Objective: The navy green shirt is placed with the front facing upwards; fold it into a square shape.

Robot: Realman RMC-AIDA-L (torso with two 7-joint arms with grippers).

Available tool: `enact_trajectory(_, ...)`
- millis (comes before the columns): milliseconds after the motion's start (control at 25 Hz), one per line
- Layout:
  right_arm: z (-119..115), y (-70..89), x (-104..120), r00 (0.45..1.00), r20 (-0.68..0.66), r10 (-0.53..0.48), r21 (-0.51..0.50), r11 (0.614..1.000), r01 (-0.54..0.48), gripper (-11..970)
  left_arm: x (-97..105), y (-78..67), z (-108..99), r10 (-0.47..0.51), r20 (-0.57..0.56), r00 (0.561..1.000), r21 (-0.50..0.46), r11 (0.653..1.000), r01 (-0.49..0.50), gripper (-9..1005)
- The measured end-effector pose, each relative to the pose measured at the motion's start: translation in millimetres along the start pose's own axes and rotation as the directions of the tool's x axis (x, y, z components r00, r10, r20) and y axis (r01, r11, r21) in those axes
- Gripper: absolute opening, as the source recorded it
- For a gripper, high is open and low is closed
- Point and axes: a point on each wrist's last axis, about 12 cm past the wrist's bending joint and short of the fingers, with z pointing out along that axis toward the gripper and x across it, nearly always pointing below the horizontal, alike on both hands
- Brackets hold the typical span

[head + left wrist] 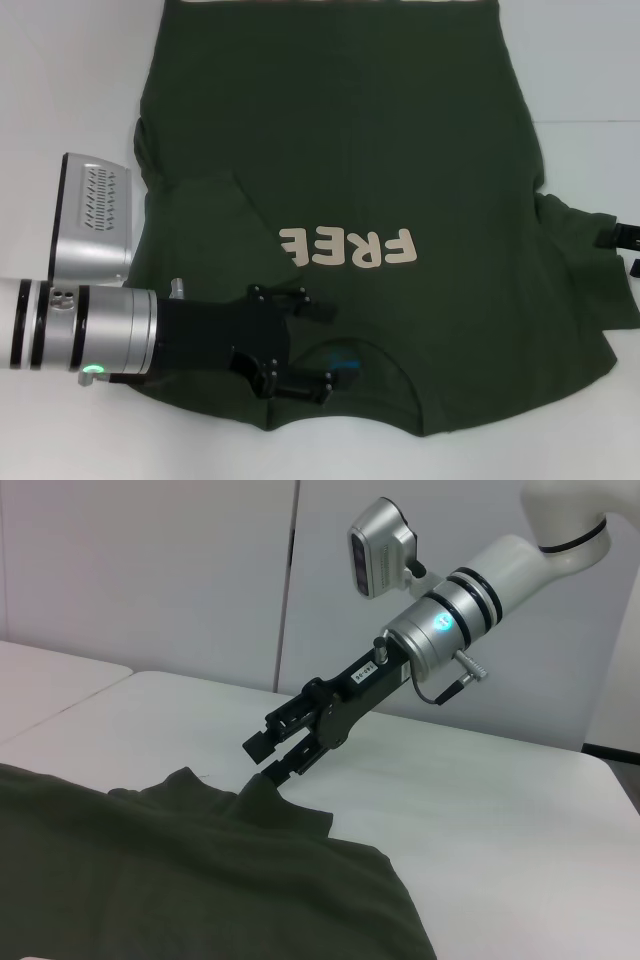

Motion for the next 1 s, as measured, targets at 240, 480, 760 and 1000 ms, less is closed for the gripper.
enact_trajectory(240,7.6,1.6,2.6,1.0,-0.003,-0.004,0.011,1.0,0.004,891,0.1,0.2,-0.2,0.0,0.001,1.0,-0.002,1.0,0.0,829)
enact_trajectory(480,12.0,4.2,5.7,1.0,-0.015,0.0,0.002,1.0,0.0,841,0.0,0.4,-0.2,-0.001,0.0,1.0,-0.003,1.0,0.001,828)
enact_trajectory(760,13.6,8.7,7.6,1.0,-0.019,0.003,-0.023,1.0,-0.003,771,-0.1,0.5,-0.4,-0.004,0.001,1.0,-0.004,1.0,0.004,828)
enact_trajectory(1000,14.3,9.4,6.9,1.0,-0.019,0.002,-0.019,1.0,-0.003,619,-0.5,1.4,-1.3,-0.002,0.006,1.0,-0.01,1.0,0.002,828)
